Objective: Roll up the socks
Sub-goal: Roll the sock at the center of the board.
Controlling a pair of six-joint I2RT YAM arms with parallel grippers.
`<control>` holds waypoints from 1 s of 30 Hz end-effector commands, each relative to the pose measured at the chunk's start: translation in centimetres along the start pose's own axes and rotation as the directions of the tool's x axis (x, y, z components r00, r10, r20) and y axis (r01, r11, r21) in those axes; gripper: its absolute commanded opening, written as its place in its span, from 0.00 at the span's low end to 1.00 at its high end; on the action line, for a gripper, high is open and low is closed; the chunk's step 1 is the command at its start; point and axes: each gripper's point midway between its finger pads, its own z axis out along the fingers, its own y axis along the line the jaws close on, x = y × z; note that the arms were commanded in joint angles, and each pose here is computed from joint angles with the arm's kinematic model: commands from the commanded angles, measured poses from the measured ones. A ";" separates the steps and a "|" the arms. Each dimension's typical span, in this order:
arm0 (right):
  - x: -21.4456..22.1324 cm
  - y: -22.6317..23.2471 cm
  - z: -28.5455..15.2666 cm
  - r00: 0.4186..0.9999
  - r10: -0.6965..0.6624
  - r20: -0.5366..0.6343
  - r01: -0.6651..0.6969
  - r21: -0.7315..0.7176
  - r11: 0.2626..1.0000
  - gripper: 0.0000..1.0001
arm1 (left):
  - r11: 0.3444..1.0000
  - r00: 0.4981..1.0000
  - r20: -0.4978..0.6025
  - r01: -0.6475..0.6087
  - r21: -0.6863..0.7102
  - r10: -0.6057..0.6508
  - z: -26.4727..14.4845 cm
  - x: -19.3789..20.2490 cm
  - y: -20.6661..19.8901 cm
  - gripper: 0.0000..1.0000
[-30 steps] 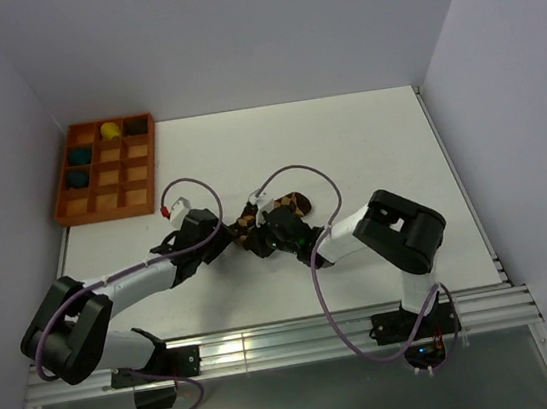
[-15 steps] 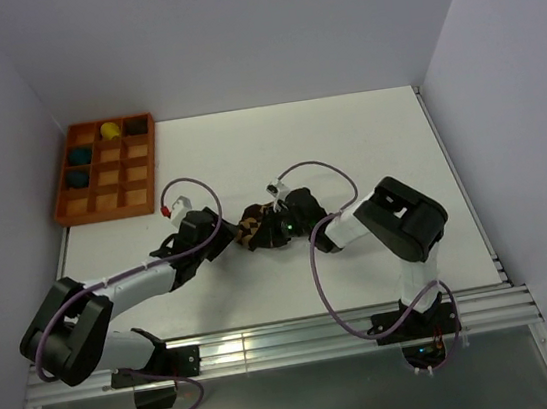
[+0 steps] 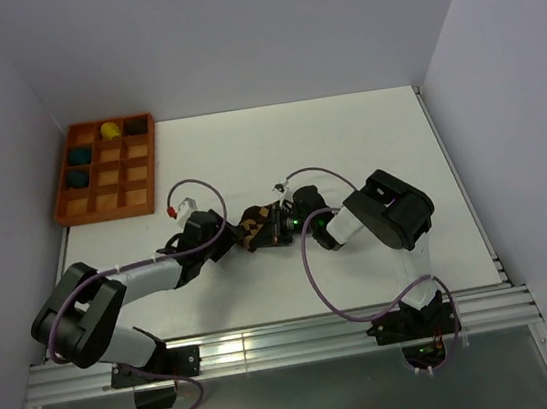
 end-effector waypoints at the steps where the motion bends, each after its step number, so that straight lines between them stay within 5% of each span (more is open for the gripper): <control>1: 1.2 -2.0 -0.3 0.997 0.066 -0.033 -0.064 0.051 0.997 0.00 | 0.999 1.000 0.005 0.010 0.033 -0.010 0.5 -0.3 -1.1 0.60; 10: 1.3 -2.5 -0.4 0.996 0.084 -0.039 -0.081 0.064 0.995 0.00 | 1.000 1.000 -0.004 -0.005 0.002 0.005 1.7 0.0 -0.9 0.54; 15: 1.4 -2.9 -0.5 0.997 0.063 -0.040 -0.059 0.086 0.995 0.00 | 1.000 1.000 -0.010 -0.004 -0.028 0.004 2.0 0.3 -0.1 0.43; 20: 1.1 -3.0 -0.9 0.999 -0.004 -0.033 0.008 0.101 0.995 0.00 | 0.998 1.000 -0.011 -0.026 -0.058 0.026 2.2 0.1 -0.1 0.21; 21: 1.0 -2.9 -0.9 0.999 -0.020 -0.028 0.022 0.101 0.995 0.02 | 0.997 0.999 -0.017 -0.039 -0.064 0.038 2.3 0.3 0.0 0.14; 30: -2.1 1.0 -3.1 0.924 -0.375 0.078 0.351 0.218 0.911 0.45 | 0.984 0.994 -0.041 -0.105 -0.144 0.100 1.9 1.1 0.4 0.01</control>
